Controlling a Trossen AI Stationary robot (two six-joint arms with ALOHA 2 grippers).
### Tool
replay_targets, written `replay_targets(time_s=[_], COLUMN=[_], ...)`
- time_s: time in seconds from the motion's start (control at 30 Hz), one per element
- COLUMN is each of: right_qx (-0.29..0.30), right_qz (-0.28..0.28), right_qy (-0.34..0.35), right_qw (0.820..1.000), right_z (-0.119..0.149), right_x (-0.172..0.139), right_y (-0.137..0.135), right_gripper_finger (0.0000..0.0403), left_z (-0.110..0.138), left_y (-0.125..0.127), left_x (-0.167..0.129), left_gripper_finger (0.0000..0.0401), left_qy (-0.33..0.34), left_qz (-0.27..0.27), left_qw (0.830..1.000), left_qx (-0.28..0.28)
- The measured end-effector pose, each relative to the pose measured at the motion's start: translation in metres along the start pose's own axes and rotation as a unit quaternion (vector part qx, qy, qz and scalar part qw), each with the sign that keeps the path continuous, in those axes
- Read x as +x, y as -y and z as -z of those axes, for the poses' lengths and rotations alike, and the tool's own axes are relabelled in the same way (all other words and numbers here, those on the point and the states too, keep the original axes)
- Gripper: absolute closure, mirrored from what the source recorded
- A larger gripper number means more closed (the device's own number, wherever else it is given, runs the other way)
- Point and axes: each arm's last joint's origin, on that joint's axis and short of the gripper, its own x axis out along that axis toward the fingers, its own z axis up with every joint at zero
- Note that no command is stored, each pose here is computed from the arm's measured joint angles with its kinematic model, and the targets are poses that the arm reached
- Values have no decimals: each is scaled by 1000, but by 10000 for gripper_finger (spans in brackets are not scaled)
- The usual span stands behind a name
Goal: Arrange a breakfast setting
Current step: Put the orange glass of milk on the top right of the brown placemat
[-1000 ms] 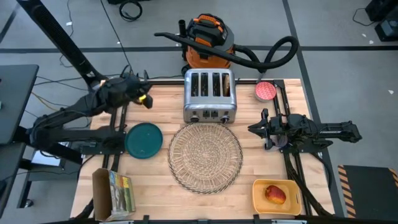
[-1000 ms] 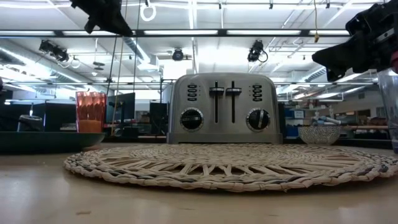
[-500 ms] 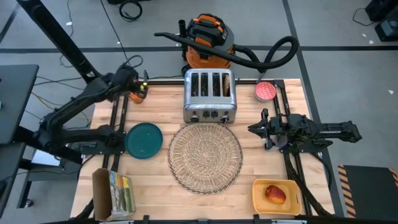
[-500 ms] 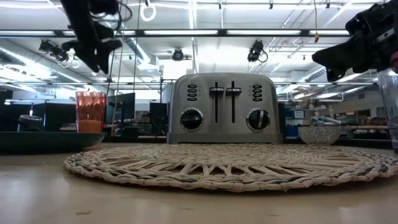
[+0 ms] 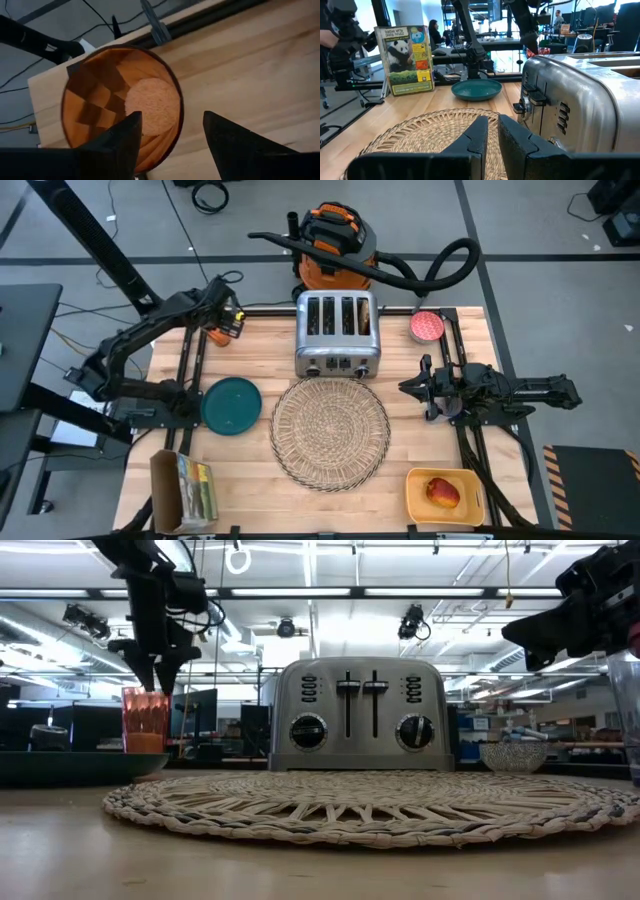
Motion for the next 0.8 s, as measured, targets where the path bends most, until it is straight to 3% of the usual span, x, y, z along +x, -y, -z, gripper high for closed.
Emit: replay_targets(time_s=[0.13,0.3,0.5,0.7,0.8], right_qx=[0,0,0,0,0], right_qz=[0,0,0,0,0], right_qy=[0,0,0,0,0], right_qw=[1000,1000,1000,1000,1000], right_z=[0,0,0,0,0], right_x=[0,0,0,0,0], right_y=[0,0,0,0,0], right_gripper_finger=[349,349,349,349,349], left_z=[-2,-3,-2,1,2], left_y=[2,4,3,2,2], left_x=[9,15,13,12,12], left_gripper_finger=[187,221,283,380,386], left_qy=[-16,-28,-25,-42,-43], left_qz=[-3,-6,-6,-3,-5], left_qw=[1000,999,1000,999,999], left_qx=[11,15,17,30,32])
